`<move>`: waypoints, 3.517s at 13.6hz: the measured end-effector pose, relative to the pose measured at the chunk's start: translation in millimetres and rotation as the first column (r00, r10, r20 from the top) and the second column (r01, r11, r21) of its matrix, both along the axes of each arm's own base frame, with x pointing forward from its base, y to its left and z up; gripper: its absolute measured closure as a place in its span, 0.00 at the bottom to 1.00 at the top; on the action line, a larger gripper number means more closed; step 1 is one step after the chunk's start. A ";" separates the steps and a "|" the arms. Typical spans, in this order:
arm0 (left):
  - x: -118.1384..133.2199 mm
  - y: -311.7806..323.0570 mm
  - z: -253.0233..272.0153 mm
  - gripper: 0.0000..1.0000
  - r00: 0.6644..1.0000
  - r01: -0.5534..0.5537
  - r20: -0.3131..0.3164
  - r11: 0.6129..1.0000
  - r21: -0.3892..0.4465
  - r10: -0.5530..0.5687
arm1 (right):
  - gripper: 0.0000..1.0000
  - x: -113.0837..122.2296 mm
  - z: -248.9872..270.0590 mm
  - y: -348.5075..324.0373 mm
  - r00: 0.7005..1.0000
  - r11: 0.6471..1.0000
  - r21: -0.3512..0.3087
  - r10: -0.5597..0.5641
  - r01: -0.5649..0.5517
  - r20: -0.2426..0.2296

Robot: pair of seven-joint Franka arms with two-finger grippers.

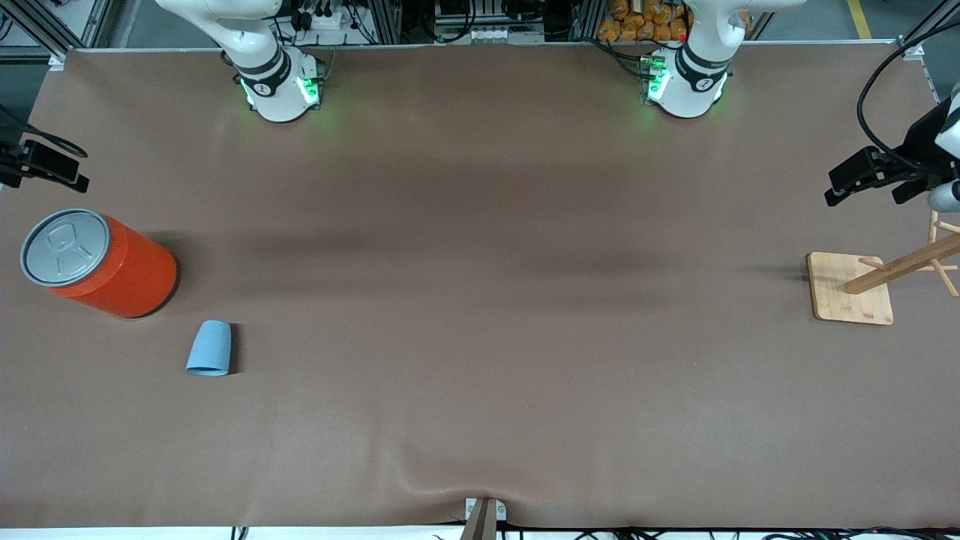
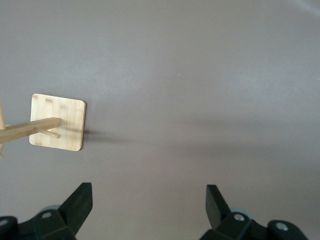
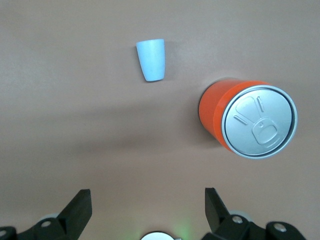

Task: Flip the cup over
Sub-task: 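Reach the right gripper down to the blue cup lying on its side, then grasp the blue cup with the right gripper and lift it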

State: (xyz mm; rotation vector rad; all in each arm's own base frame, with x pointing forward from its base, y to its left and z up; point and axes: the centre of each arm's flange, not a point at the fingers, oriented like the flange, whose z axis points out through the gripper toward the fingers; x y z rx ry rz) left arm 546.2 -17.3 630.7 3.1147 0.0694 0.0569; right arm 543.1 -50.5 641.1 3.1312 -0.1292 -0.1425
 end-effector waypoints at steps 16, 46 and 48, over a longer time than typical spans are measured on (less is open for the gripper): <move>-1.3 -1.4 -0.7 0.00 1.000 0.003 -0.011 1.000 0.000 -0.003 | 0.00 109.6 -200.5 -27.9 0.999 1.000 -0.005 -0.026 0.026 -0.023; -2.2 -13.3 2.7 0.00 1.000 0.024 -0.008 1.000 0.001 -0.024 | 0.00 131.1 -436.0 3.6 0.962 0.960 0.076 0.267 -0.271 0.056; -2.3 -13.7 2.9 0.00 1.000 0.025 -0.008 1.000 0.001 -0.025 | 0.19 132.7 -434.2 11.2 0.941 0.939 0.074 0.332 -0.336 0.067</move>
